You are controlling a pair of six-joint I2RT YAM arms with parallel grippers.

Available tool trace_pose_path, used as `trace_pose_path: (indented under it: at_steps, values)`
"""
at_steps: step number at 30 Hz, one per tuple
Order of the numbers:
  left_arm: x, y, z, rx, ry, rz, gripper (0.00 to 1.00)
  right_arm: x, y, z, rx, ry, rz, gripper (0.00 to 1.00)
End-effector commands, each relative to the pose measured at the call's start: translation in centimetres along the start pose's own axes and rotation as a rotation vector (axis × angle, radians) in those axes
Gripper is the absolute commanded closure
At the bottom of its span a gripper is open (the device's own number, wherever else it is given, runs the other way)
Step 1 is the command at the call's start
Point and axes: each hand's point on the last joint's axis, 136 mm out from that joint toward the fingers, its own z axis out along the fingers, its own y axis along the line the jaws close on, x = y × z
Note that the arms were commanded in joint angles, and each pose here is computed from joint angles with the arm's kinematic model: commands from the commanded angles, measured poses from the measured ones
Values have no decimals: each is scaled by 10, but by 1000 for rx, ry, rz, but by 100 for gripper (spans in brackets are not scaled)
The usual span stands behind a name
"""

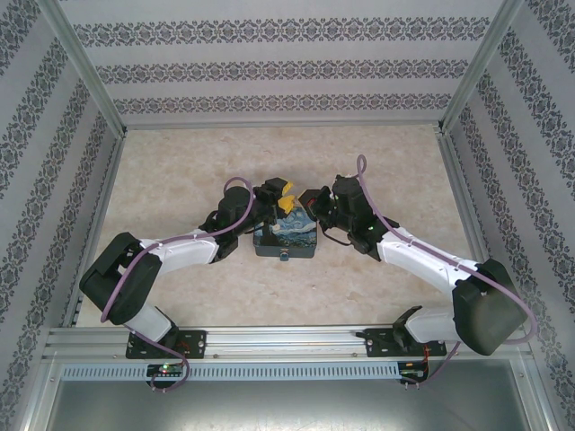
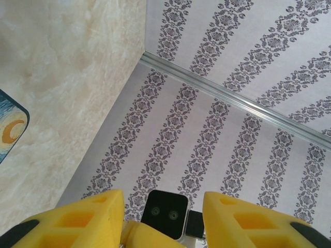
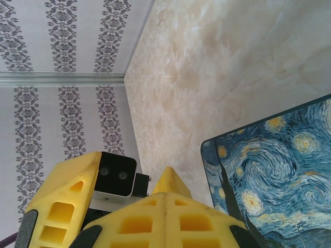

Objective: Unlock the padlock with the key

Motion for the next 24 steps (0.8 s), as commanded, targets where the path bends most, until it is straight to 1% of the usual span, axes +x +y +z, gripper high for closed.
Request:
trace_pose_path:
  at_steps: [1, 4, 6, 9, 14, 17, 18, 20, 21, 22, 23, 24]
  values:
    - [3, -1, 2, 30, 9, 8, 55, -8, 7, -5, -30, -28, 9, 100]
    - [-1, 5, -1, 10, -8, 27, 44, -8, 12, -8, -45, -27, -1, 100]
    - [-5, 8, -5, -11, -24, 65, 34, -8, 16, -13, -52, -28, -16, 100]
    - [-14, 15, -15, -56, -63, 117, 25, -9, 13, -21, -45, -33, -28, 100]
    - [-21, 17, -32, -109, -93, 184, 18, -12, -14, -36, -5, -45, -10, 100]
    - [-19, 19, -42, -196, -77, 270, 14, -9, -41, -50, 68, -44, -21, 100]
    - [-18, 21, -46, -238, -71, 315, 13, -6, -49, -54, 90, -31, -33, 100]
    - [-16, 23, -52, -305, -59, 389, 11, 2, -48, -54, 51, 14, -89, 100]
    - [-15, 24, -54, -325, -50, 412, 10, 5, -55, -55, 78, 38, -131, 100]
    - [-13, 25, -55, -334, -40, 423, 10, 5, -71, -56, 166, 55, -150, 100]
    - [-13, 27, -55, -338, -34, 425, 9, 7, -81, -56, 195, 86, -146, 100]
    - [-12, 30, -55, -343, -25, 425, 9, 12, -76, -50, 127, 123, -135, 100]
